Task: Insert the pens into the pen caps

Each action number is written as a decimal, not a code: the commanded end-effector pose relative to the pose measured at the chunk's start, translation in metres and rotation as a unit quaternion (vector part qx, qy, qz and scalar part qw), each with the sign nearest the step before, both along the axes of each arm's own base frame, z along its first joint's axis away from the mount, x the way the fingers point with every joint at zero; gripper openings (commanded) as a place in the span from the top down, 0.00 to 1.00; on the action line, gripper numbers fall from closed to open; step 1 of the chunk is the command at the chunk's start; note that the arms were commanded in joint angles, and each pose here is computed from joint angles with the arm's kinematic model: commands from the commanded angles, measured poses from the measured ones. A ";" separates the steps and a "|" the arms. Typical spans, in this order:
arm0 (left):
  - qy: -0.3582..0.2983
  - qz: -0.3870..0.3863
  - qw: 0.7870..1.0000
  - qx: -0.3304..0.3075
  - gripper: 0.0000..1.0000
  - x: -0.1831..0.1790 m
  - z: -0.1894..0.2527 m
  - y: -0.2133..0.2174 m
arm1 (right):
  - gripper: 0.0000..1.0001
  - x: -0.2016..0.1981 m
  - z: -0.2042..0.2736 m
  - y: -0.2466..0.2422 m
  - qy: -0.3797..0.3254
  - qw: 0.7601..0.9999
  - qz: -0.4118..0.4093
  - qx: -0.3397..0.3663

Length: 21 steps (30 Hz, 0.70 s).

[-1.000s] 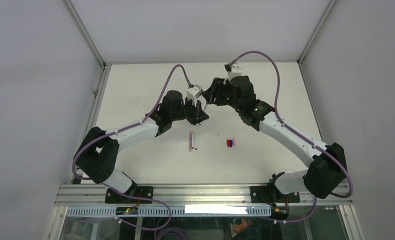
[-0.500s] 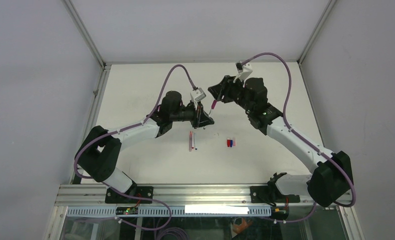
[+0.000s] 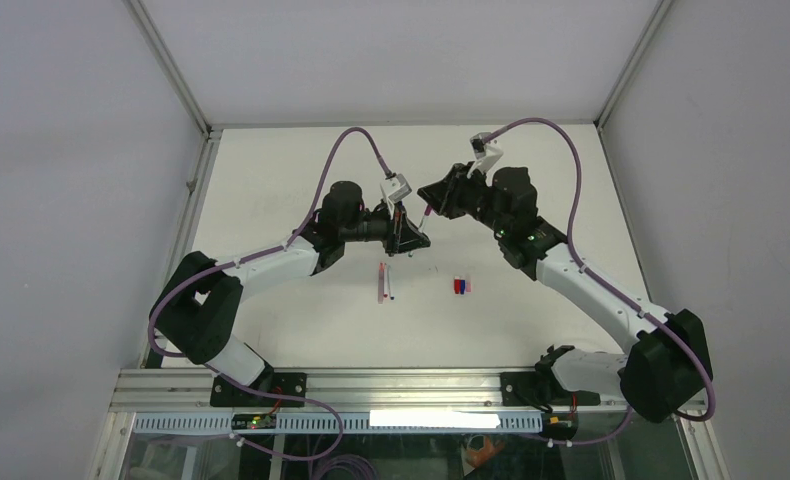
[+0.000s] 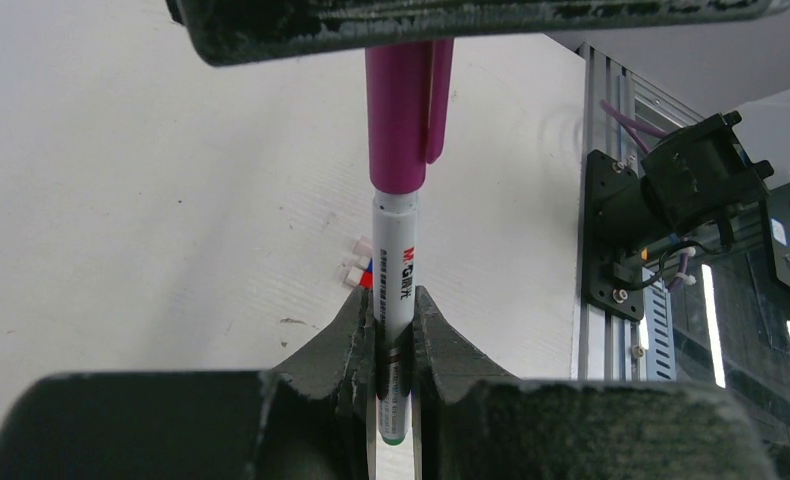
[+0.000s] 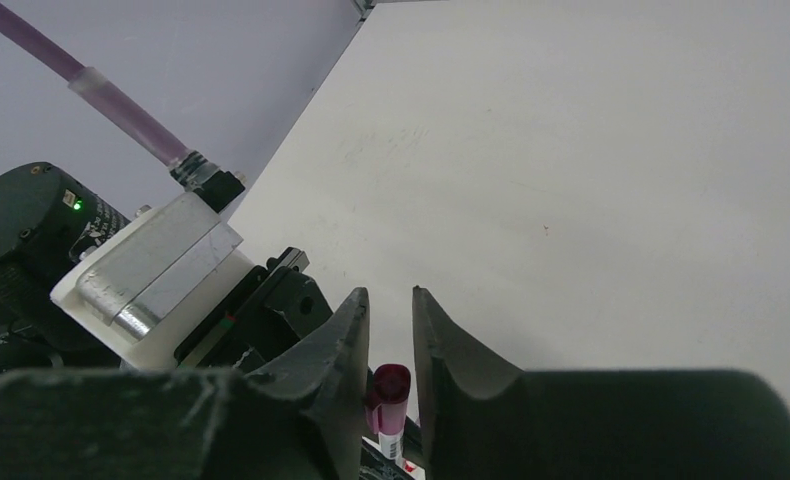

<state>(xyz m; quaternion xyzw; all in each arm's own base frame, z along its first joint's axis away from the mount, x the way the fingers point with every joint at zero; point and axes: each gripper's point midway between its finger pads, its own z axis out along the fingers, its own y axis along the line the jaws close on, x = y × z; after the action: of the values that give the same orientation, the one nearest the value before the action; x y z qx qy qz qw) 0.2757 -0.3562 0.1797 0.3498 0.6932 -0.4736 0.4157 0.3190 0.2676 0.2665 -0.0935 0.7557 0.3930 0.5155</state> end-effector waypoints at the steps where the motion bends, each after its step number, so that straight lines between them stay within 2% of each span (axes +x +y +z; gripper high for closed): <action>1: -0.039 0.001 0.999 -0.023 1.00 0.009 0.021 -0.005 | 0.77 -0.005 0.022 0.000 -0.031 0.999 0.008 0.025; 11: -0.054 0.026 0.998 -0.021 1.00 0.021 0.029 0.000 | 1.00 -0.007 0.011 0.003 -0.014 1.000 0.017 0.020; 21: -0.127 0.055 0.990 -0.014 1.00 0.045 0.076 0.001 | 1.00 -0.015 -0.026 0.013 0.035 0.999 0.038 0.003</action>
<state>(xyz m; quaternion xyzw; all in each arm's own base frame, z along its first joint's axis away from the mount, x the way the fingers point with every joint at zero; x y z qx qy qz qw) 0.2881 -0.3535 0.1845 0.3552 0.7050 -0.4444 0.4234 0.3190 0.2701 0.2699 -0.0910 0.7459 0.4075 0.5190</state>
